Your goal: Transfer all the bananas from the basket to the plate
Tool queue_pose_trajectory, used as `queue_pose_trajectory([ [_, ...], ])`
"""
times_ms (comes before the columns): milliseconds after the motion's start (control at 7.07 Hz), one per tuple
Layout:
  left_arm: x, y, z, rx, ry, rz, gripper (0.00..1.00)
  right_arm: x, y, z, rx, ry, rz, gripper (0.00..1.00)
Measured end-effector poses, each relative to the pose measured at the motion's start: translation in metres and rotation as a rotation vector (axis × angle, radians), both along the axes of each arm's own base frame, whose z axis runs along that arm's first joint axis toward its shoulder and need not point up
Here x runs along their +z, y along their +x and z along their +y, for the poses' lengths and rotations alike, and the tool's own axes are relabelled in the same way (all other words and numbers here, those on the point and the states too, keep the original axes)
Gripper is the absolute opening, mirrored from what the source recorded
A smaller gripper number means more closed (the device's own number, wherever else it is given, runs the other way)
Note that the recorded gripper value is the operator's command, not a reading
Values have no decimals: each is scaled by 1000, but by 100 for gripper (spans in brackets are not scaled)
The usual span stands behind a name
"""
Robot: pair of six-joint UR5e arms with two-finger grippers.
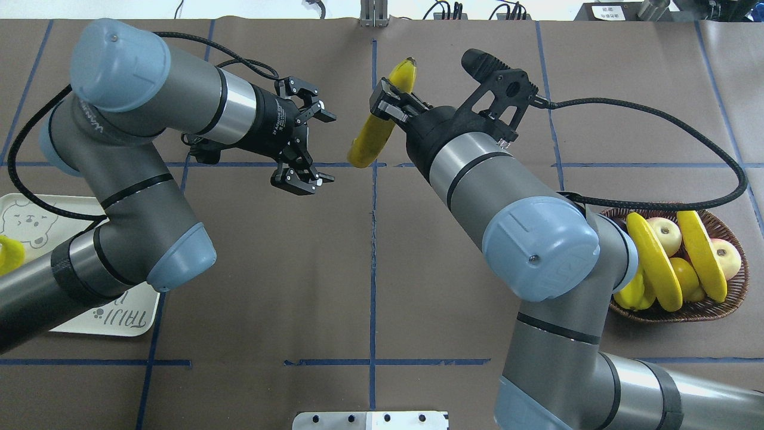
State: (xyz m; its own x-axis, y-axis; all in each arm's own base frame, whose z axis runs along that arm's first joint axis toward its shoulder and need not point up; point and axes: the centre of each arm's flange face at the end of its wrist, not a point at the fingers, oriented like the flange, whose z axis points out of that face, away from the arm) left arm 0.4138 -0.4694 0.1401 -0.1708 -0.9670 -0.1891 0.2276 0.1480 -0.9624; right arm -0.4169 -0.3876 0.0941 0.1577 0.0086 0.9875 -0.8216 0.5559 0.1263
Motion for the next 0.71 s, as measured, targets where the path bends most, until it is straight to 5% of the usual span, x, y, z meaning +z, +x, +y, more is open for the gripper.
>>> queue_pose_trajectory([
  [707, -24, 15, 13, 29, 6, 33, 100, -5, -6, 8, -12, 11, -8, 0],
])
